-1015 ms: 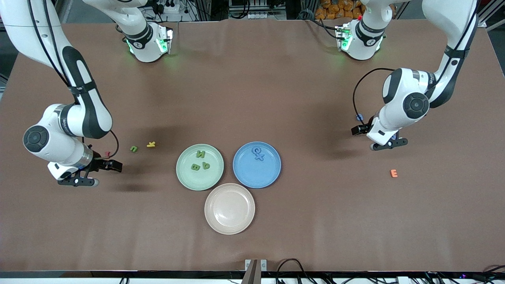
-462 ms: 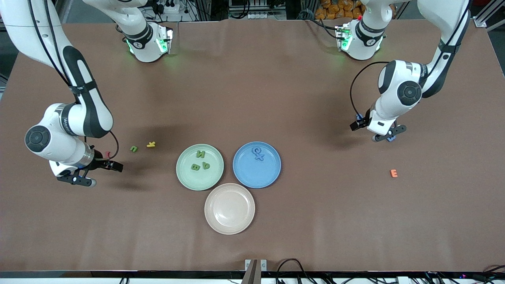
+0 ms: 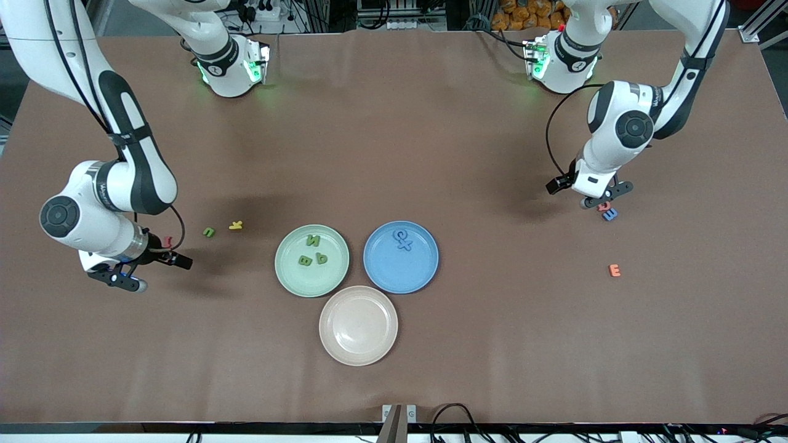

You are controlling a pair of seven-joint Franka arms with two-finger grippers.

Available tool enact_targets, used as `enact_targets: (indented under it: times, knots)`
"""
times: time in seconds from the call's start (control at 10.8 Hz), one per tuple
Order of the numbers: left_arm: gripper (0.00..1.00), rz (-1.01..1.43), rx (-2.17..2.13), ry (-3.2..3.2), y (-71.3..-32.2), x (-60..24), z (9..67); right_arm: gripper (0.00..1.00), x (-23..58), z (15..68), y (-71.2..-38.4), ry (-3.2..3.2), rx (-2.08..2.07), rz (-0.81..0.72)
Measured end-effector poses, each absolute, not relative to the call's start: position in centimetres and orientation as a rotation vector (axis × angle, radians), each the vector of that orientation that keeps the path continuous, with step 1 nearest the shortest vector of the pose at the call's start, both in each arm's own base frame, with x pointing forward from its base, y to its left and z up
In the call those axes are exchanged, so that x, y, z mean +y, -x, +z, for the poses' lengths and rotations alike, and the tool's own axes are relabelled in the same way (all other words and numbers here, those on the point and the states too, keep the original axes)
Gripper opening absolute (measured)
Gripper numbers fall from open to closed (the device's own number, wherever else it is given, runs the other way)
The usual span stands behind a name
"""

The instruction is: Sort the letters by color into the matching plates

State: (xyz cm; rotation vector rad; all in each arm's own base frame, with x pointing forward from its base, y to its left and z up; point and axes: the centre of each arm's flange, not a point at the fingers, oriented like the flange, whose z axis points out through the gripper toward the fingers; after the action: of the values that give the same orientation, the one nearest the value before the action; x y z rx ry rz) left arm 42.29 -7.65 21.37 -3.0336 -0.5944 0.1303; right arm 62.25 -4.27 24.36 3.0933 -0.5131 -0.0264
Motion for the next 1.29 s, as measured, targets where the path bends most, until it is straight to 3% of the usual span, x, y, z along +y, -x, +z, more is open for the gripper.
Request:
enact_targets:
  times: [0.65,1.29]
  knots:
    - [1.00,0.046,-0.724,3.051,-39.5,-8.1,18.9,1.00,-4.0,22.9,-60.6,-3.048,-0.715,-0.066]
    - [1.00,0.072,-0.745,3.066,-38.8,-8.0,16.7,1.00,-3.4,20.2,-54.8,-3.046,-0.742,-0.038]
